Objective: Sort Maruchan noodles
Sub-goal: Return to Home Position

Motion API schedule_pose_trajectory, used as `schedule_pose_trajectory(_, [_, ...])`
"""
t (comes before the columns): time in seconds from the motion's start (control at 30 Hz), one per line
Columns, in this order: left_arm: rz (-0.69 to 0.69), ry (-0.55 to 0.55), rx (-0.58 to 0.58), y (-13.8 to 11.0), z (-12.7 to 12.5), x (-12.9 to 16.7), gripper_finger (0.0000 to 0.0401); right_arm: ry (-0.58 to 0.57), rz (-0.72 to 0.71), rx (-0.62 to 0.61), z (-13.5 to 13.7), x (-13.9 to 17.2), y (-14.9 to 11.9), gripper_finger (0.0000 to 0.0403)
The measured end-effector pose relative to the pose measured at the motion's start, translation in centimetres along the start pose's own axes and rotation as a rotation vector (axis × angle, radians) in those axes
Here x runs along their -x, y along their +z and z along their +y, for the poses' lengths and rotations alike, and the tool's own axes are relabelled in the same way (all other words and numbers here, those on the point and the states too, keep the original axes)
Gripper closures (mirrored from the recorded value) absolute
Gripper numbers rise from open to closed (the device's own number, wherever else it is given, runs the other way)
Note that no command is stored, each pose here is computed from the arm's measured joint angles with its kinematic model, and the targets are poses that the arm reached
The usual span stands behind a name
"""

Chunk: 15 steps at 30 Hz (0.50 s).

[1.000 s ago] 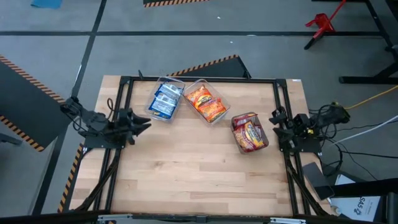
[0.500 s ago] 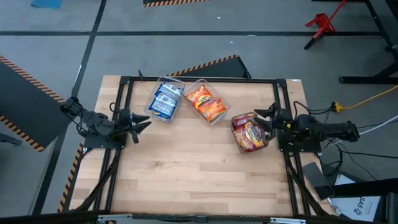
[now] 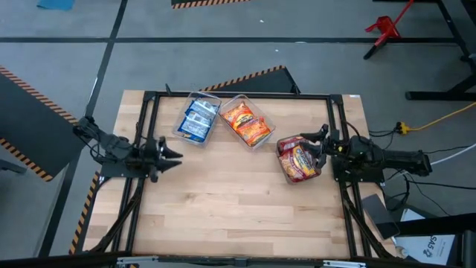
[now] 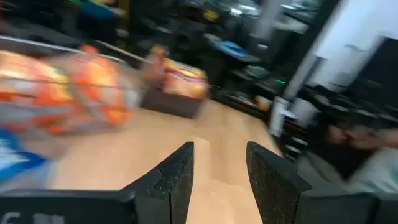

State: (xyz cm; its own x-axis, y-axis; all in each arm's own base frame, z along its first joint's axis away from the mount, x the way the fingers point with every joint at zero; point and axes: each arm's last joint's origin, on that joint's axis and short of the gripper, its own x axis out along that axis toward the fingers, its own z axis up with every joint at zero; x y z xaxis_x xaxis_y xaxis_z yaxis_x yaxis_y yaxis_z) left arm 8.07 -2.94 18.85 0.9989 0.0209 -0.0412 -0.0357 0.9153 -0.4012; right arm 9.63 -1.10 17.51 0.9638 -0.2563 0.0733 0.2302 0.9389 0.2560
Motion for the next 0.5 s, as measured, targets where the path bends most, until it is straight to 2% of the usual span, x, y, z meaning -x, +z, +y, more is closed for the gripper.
schedule_pose_trajectory(0.17, [0.039,-0.162,-0.029,-1.8,-0.2,-0.7,0.026,-0.066,-0.019,-0.019,-0.2,0.0,0.1,0.0221])
schedule_pose_trajectory(0.3, [0.012,-0.166,-0.068,-2.3,-0.1,-1.1,0.026,-0.116,0.001,-0.006,-0.4,0.0,-0.2,0.0221])
schedule_pose_trajectory(0.5, [0.062,-0.261,-0.062,-2.5,-0.3,-1.1,0.026,-0.092,0.013,-0.038,-0.3,-0.1,-0.3,0.0221])
